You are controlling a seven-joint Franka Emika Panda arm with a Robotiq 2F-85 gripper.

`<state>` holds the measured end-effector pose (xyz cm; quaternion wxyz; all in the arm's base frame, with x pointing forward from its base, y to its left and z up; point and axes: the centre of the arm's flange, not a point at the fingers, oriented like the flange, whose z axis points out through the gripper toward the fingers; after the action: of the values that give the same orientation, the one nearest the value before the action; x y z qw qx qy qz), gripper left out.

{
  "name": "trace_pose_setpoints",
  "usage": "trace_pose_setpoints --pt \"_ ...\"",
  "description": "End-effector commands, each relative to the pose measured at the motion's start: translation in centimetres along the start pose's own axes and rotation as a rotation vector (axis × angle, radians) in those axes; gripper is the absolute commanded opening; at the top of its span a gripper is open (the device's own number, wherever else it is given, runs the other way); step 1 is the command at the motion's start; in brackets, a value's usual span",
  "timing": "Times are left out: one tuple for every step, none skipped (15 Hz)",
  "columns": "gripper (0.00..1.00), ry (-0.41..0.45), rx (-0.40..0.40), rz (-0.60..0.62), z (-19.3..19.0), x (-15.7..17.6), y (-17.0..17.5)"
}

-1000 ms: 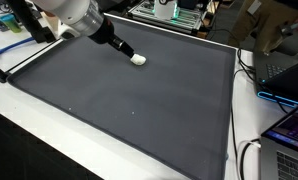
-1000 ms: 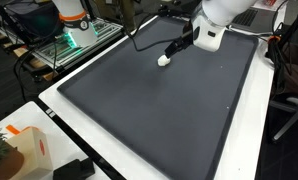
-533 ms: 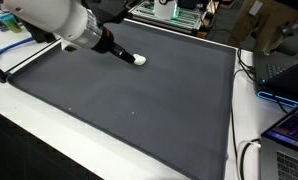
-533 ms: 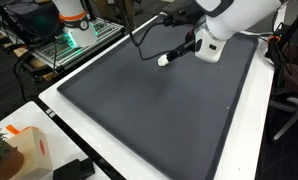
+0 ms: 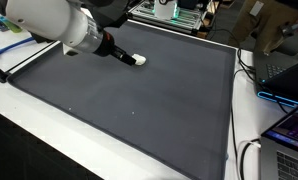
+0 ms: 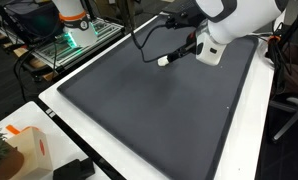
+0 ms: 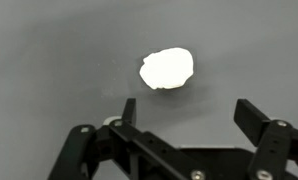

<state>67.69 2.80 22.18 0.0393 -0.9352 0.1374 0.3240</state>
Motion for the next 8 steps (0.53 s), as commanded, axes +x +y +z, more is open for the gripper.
trace_pose_setpoints --pt "1.0 -0.036 0.017 0.03 -0.2 0.8 0.0" --pt "1.0 -0.047 0.016 0.035 -0.2 1.1 0.1" --pt "1.0 -0.061 0.017 0.04 -0.1 1.3 0.2" --pt "1.0 -0.073 0.019 0.049 0.0 1.6 0.3" --pt "1.0 -0.086 0.018 0.058 0.2 1.9 0.4" --pt "1.0 -0.1 0.018 0.064 0.5 2.2 0.5" --pt "1.0 -0.107 0.019 0.067 0.7 2.6 0.5" --pt "1.0 -0.114 0.02 0.066 0.9 3.0 0.5"
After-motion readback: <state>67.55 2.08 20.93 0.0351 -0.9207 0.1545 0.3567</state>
